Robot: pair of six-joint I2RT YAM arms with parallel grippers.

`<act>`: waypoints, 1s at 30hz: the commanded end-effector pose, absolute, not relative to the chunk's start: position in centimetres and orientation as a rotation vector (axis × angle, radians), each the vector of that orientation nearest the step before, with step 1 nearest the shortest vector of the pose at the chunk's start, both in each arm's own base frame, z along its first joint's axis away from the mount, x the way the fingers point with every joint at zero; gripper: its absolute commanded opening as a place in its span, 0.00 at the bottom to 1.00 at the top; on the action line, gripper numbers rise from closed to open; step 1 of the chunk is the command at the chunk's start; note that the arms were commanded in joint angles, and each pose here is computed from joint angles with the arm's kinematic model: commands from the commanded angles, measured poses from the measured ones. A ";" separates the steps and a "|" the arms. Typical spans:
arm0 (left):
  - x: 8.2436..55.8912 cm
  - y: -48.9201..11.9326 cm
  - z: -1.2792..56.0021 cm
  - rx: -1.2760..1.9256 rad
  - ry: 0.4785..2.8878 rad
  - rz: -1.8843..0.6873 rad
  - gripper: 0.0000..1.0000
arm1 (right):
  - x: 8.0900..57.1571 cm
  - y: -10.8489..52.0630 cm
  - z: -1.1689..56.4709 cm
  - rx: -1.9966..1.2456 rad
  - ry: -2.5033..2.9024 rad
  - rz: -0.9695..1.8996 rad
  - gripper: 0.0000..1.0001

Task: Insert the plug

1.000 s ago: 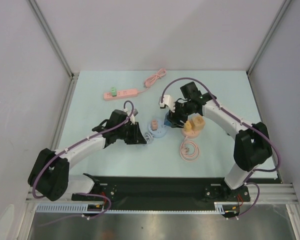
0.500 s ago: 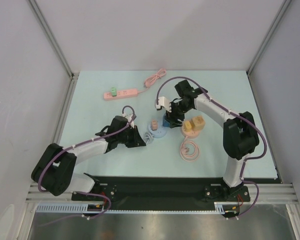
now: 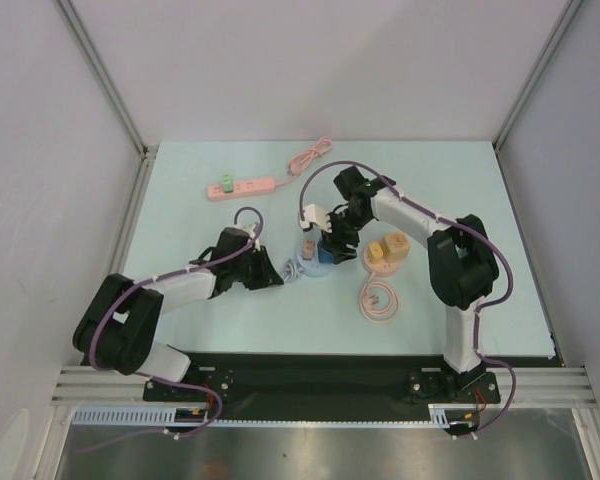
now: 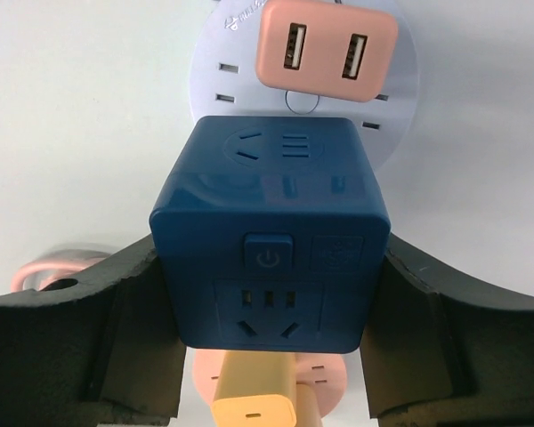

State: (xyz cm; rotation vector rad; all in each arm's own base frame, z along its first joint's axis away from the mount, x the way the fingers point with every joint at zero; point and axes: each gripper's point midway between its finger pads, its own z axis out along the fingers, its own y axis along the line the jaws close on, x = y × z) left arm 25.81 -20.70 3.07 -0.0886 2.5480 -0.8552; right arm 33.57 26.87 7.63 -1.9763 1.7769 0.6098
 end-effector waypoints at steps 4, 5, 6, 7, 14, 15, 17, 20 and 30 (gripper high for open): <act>28.1 -20.6 8.1 -0.059 2.403 -0.854 0.35 | 34.2 27.0 8.5 -1.968 1.743 0.579 0.00; 28.1 -20.5 8.7 -0.055 2.394 -0.848 0.39 | 34.3 26.8 8.3 -1.958 1.768 0.566 0.00; 28.1 -20.3 9.5 -0.053 2.393 -0.836 0.47 | 34.3 26.7 8.2 -1.952 1.782 0.567 0.00; 28.3 -20.1 10.8 -0.045 2.359 -0.823 0.50 | 34.3 26.8 8.2 -1.949 1.783 0.572 0.00; 29.0 -16.3 17.8 -0.069 2.198 -0.715 0.63 | 34.6 26.7 7.5 -1.904 1.817 0.553 0.00; 29.3 -15.0 18.3 -0.100 2.185 -0.690 0.64 | 34.7 26.7 7.5 -1.903 1.818 0.552 0.00; 29.4 -13.6 19.1 -0.112 2.162 -0.668 0.65 | 34.7 26.8 7.5 -1.899 1.822 0.546 0.00; 29.8 -11.5 19.0 -0.145 2.166 -0.642 0.66 | 34.5 26.8 7.2 -1.918 1.840 0.540 0.00; 29.7 -8.0 16.8 -0.215 2.194 -0.635 0.66 | 33.9 26.4 6.3 -1.983 1.889 0.492 0.00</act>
